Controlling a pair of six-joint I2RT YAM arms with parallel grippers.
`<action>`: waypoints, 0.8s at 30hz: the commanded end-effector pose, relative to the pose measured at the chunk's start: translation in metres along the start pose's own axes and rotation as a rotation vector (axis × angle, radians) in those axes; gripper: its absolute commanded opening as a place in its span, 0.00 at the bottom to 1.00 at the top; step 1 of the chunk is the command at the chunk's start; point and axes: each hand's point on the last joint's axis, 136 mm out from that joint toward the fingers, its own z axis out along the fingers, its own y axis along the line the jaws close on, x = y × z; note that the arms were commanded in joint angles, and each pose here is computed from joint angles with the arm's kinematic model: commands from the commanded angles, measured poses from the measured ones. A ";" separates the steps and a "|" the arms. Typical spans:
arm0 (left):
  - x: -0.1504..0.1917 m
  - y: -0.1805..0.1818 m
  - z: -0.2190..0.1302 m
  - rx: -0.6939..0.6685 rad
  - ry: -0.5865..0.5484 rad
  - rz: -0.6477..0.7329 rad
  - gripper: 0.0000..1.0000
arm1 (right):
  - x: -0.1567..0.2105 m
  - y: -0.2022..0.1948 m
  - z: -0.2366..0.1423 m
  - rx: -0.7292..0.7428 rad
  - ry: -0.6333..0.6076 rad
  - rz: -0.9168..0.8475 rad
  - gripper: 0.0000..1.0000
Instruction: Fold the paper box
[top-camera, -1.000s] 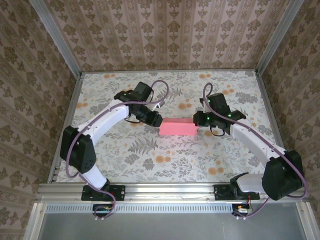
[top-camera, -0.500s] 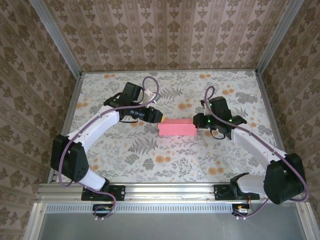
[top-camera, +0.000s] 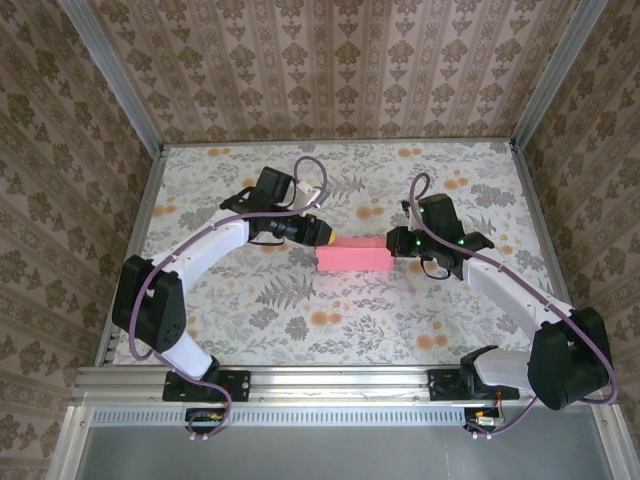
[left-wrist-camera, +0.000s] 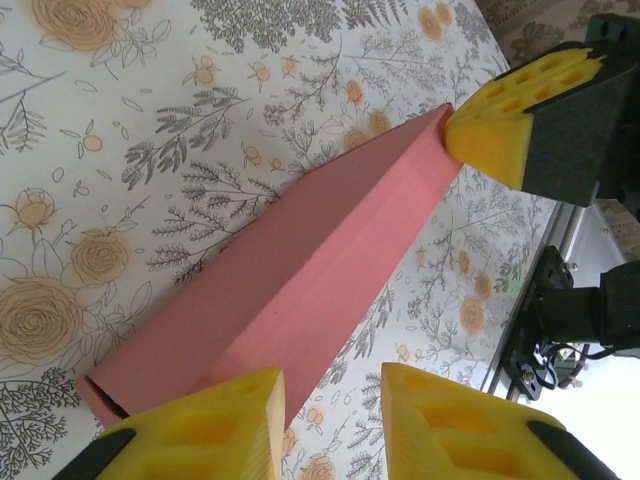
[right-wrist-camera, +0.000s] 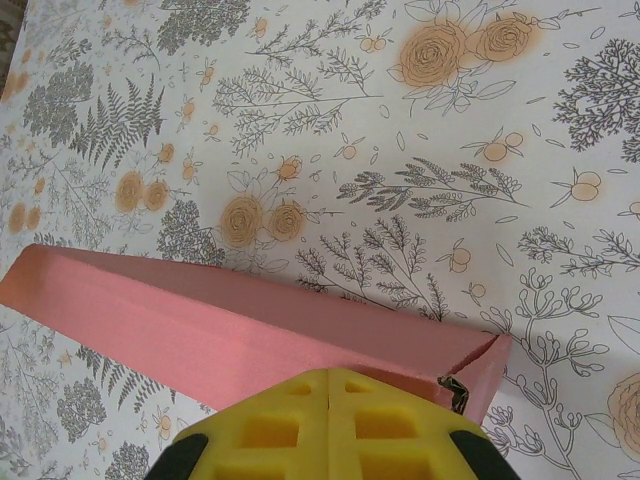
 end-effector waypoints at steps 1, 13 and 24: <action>0.009 0.005 0.007 0.004 0.028 -0.018 0.29 | 0.030 -0.017 0.008 0.049 0.102 0.040 0.07; 0.026 0.024 0.014 -0.063 0.083 -0.040 0.24 | 0.031 -0.018 0.008 0.057 0.105 0.041 0.07; 0.037 0.041 0.021 -0.128 0.047 -0.006 0.21 | 0.037 -0.025 0.012 0.062 0.086 0.065 0.07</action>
